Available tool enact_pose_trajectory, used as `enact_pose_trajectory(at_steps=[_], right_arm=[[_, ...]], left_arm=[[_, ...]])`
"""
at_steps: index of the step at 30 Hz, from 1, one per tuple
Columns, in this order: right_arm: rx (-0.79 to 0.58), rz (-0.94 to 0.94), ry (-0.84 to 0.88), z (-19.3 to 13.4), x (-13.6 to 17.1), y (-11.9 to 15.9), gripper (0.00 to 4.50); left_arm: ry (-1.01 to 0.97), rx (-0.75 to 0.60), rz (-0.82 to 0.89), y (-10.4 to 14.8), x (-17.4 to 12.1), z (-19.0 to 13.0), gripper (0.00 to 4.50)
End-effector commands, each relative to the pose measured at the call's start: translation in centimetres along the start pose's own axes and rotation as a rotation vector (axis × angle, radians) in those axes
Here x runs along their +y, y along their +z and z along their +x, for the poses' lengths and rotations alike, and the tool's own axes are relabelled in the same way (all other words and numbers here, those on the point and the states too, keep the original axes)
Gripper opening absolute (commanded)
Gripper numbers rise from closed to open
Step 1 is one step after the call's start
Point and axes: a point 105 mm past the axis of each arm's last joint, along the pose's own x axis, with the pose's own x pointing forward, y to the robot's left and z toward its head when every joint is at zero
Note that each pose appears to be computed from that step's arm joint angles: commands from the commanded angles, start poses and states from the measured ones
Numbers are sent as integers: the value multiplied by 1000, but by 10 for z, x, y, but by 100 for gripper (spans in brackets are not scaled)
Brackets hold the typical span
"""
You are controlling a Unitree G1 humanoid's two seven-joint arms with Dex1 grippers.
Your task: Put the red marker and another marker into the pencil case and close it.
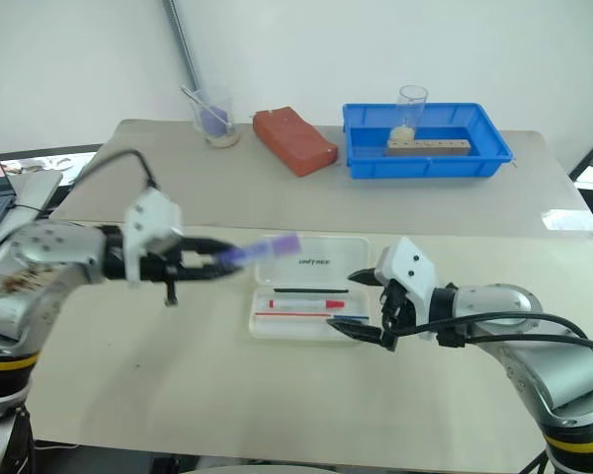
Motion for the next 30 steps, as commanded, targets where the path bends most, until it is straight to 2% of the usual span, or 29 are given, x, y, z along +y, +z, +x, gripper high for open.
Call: enact_pose_trajectory(at_steps=[1, 6, 13, 30], right_arm=[[-37, -57, -32, -6, -2, 14, 450], [-35, -46, -59, -6, -1, 11, 450], [-39, -16, -98, -7, 1, 7, 450], [-19, -11, -48, -9, 8, 5, 450]], left_arm=[[-74, 92, 117, -26, -11, 21, 93], [-109, 113, 190, -50, -12, 49, 93], [-96, 62, 183, -45, -11, 62, 93], [-124, 96, 168, -50, -26, 63, 93]])
